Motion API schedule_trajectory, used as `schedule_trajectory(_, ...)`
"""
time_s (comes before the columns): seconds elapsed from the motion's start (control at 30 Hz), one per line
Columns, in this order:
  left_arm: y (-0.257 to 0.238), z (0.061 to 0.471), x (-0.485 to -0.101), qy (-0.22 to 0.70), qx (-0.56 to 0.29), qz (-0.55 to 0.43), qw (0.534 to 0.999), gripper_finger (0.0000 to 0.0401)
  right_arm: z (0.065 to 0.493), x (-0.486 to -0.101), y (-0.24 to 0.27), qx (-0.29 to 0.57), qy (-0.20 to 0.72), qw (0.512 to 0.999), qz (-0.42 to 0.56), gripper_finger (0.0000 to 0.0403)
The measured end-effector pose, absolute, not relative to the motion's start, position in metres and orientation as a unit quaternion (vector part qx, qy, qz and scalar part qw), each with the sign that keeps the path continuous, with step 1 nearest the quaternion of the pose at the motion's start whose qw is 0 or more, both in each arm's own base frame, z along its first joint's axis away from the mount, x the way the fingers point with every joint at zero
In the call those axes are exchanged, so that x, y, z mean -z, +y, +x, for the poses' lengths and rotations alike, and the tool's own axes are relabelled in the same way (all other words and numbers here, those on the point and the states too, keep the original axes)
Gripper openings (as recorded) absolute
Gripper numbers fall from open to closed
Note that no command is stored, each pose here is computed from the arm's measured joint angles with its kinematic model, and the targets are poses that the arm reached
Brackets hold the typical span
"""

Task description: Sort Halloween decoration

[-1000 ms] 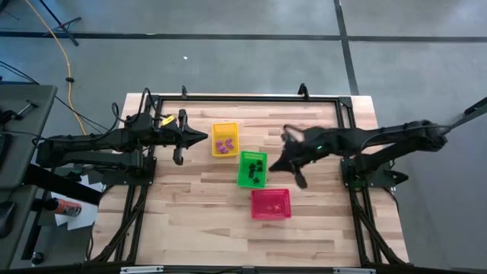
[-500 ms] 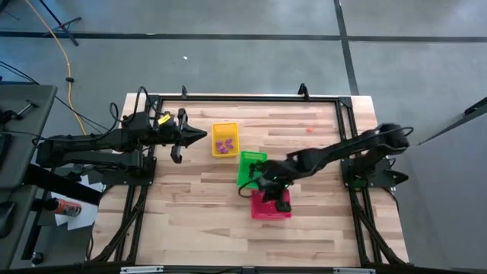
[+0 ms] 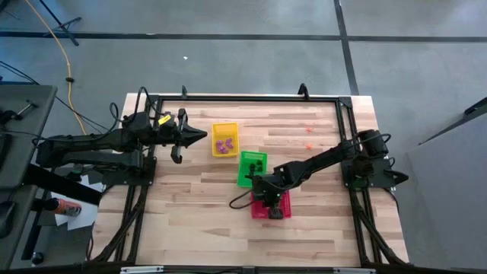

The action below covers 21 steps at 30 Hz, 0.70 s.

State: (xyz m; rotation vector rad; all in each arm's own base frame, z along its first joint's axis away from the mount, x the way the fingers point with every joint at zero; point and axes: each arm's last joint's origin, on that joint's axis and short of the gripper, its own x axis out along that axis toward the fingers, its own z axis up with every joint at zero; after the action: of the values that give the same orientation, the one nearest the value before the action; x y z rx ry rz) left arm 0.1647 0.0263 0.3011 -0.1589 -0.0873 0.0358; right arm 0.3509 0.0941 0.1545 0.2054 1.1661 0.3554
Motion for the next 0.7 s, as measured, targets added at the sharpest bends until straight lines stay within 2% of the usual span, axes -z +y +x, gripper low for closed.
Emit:
schedule_trajectory(0.27,0.0263,0.1647,-0.3009,-0.043,-0.018,-0.079,0.996,0.0000,0.3528,-0.1547,0.0899,-0.140,0.549,0.813,0.135,0.0000)
schedule_trajectory(0.4,0.0263,0.1647,-0.3008,-0.042,-0.018,-0.079,0.996,0.0000,0.3527,-0.1547,0.0902,-0.142,0.549,0.812,0.135,0.0015)
schedule_trajectory(0.53,0.0263,0.1647,-0.3008,-0.042,-0.018,-0.079,0.996,0.0000,0.3524,-0.1545,0.0910,-0.139,0.550,0.813,0.134,0.0053)
schedule_trajectory(0.7,0.0263,0.1647,-0.3008,-0.042,-0.018,-0.079,0.996,0.0000,0.3547,-0.1575,0.0910,-0.129,0.546,0.816,0.138,0.0123)
